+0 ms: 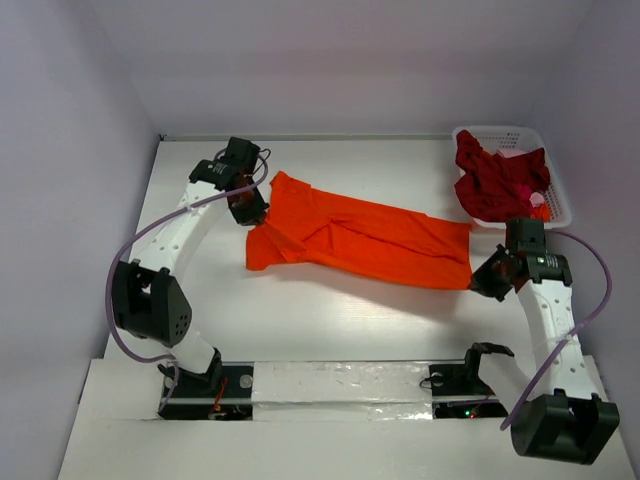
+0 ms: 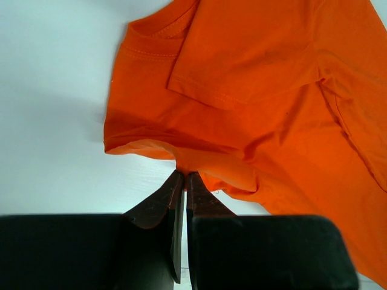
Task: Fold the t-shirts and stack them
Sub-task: Fold the other side of the tshirt into a rectangle
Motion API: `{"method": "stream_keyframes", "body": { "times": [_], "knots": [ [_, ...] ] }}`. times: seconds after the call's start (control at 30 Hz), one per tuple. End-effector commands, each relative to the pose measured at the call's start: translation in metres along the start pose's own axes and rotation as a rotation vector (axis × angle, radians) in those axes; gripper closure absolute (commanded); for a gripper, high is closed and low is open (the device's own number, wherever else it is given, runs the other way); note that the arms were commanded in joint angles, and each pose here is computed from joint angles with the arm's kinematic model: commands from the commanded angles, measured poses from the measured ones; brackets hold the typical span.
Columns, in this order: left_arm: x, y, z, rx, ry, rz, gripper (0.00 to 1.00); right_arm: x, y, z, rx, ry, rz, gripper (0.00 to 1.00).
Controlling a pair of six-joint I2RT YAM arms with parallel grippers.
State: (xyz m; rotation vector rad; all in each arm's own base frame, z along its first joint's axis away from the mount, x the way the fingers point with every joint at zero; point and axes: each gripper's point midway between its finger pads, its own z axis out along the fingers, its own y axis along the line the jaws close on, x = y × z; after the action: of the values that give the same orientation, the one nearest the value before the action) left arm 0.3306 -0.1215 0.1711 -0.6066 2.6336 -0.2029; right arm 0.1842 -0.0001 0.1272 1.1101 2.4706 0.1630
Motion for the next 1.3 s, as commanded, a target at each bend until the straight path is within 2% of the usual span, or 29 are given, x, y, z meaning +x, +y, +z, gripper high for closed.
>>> {"method": "stream_keyframes", "body": {
  "times": [0.0,0.43,1.27],
  "knots": [
    [-0.014,-0.011,-0.003,0.035,-0.023,0.011,1.00,-0.012,0.008,-0.008,-0.005,-0.031,0.015,1.00],
    [-0.023,-0.018,0.001,0.041,-0.032,0.021,1.00,-0.040,0.026,0.008,0.013,-0.050,0.010,1.00],
    [-0.039,-0.026,0.008,0.046,-0.036,0.016,1.00,-0.067,0.036,0.036,0.056,-0.073,-0.039,1.00]
  ]
}}
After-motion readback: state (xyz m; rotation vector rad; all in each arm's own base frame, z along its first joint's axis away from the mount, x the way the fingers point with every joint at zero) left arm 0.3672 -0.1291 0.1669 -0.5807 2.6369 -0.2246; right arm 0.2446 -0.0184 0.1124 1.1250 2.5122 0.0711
